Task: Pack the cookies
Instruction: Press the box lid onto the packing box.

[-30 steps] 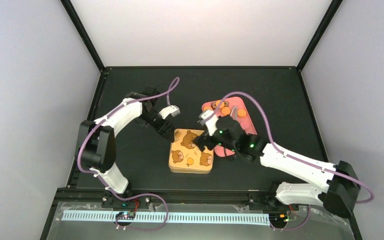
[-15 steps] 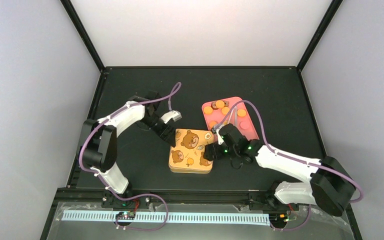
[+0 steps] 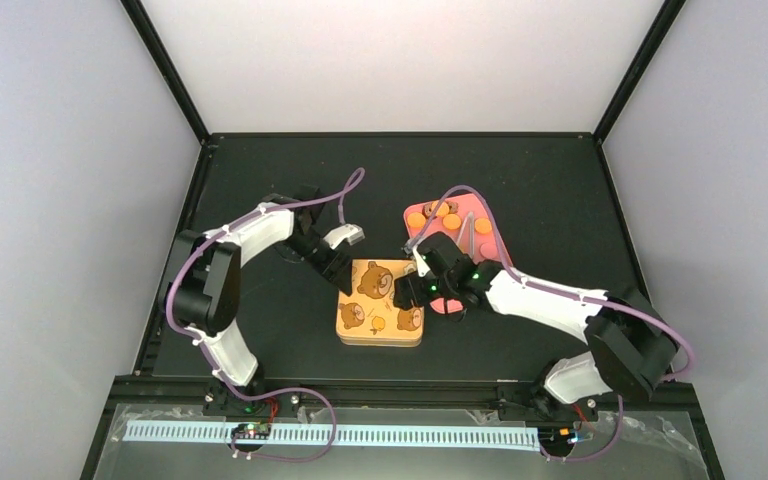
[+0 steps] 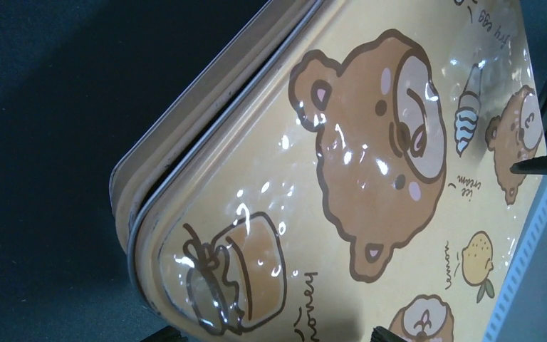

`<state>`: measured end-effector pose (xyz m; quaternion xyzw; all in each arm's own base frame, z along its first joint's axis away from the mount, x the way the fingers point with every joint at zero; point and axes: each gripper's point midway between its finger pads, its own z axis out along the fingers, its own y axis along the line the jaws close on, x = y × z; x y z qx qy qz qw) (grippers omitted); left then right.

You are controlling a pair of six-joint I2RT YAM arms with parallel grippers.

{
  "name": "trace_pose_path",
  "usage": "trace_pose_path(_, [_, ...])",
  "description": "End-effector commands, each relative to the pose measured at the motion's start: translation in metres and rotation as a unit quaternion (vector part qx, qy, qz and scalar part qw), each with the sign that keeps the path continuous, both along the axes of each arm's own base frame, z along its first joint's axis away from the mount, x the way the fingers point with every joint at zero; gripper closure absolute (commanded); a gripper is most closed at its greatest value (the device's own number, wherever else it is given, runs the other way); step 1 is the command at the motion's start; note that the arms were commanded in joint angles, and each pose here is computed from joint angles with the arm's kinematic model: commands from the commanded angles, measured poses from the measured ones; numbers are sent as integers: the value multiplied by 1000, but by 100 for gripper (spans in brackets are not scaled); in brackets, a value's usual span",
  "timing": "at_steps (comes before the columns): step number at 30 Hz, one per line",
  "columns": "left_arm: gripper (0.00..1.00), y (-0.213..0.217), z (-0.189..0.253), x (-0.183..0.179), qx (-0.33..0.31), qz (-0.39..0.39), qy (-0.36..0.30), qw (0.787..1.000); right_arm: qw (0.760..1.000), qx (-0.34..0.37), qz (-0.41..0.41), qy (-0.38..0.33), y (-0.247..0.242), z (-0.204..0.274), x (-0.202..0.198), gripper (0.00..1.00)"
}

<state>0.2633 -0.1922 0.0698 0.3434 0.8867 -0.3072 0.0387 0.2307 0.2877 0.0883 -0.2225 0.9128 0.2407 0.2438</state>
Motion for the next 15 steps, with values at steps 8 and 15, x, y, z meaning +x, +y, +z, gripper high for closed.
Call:
trace_pose_path(8, [40,0,-11,16,17,-6,-36,999,999,-29,-9,-15,-2,-1,13,15])
trace_pose_path(15, [48,4,-16,33,42,-7,-65,997,998,-48,-15,-35,-8,0,21,17])
